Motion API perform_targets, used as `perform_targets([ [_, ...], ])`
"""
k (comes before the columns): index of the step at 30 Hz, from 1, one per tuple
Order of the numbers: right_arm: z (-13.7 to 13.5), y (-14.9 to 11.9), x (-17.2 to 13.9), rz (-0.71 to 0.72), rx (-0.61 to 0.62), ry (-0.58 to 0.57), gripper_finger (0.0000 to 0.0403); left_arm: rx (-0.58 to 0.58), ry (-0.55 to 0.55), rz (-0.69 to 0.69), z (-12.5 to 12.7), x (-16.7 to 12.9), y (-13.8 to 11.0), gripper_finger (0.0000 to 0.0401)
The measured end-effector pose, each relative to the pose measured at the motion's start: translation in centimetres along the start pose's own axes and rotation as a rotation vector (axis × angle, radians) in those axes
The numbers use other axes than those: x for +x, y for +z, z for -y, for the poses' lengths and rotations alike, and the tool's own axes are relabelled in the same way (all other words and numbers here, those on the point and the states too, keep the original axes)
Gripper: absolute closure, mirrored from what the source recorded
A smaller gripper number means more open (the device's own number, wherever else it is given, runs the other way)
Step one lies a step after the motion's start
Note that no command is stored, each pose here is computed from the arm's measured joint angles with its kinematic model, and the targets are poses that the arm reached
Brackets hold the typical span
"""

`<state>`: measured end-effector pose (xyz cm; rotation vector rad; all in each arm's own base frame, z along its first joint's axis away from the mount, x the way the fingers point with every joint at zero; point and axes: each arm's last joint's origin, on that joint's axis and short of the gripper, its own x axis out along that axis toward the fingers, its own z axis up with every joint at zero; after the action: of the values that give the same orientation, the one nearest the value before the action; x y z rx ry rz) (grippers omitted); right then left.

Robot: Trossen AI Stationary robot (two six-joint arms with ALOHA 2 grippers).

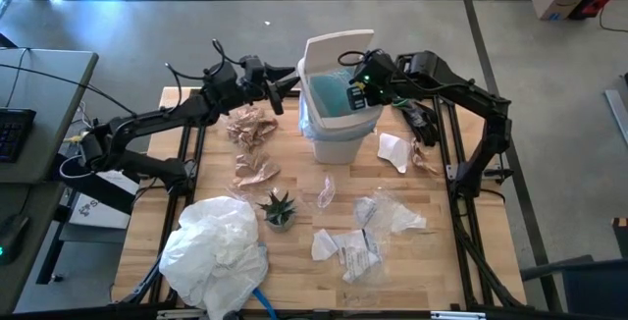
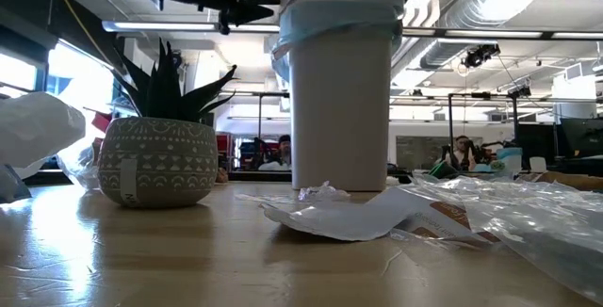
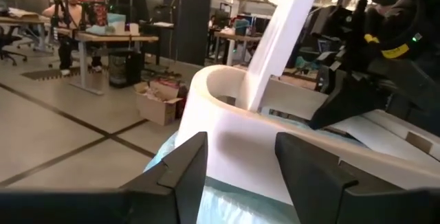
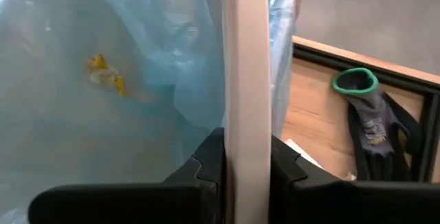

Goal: Place trash/remove bag and relplace
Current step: Adjust the trash bin

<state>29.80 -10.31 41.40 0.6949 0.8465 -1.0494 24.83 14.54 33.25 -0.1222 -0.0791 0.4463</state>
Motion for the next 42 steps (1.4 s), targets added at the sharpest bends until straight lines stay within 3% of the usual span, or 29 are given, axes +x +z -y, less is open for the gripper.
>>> perform_targets([
  [11, -0.4, -0.4, 0.2, -0.013, -0.007, -0.006, 0.036, -0.001, 0.035, -0.033, -0.8, 1.4, -1.5, 0.0243],
  [23, -1.1, -0.6, 0.3, -0.055, -0.029, 0.063, 0.0336, 0.012, 0.063, -0.003, -1.1, 1.4, -1.3, 0.0243],
  [42, -1.4, -1.2, 0.1, -0.075, -0.051, 0.056, 0.0333, 0.045, 0.093, -0.04, -1.2, 1.4, -1.6, 0.0243],
])
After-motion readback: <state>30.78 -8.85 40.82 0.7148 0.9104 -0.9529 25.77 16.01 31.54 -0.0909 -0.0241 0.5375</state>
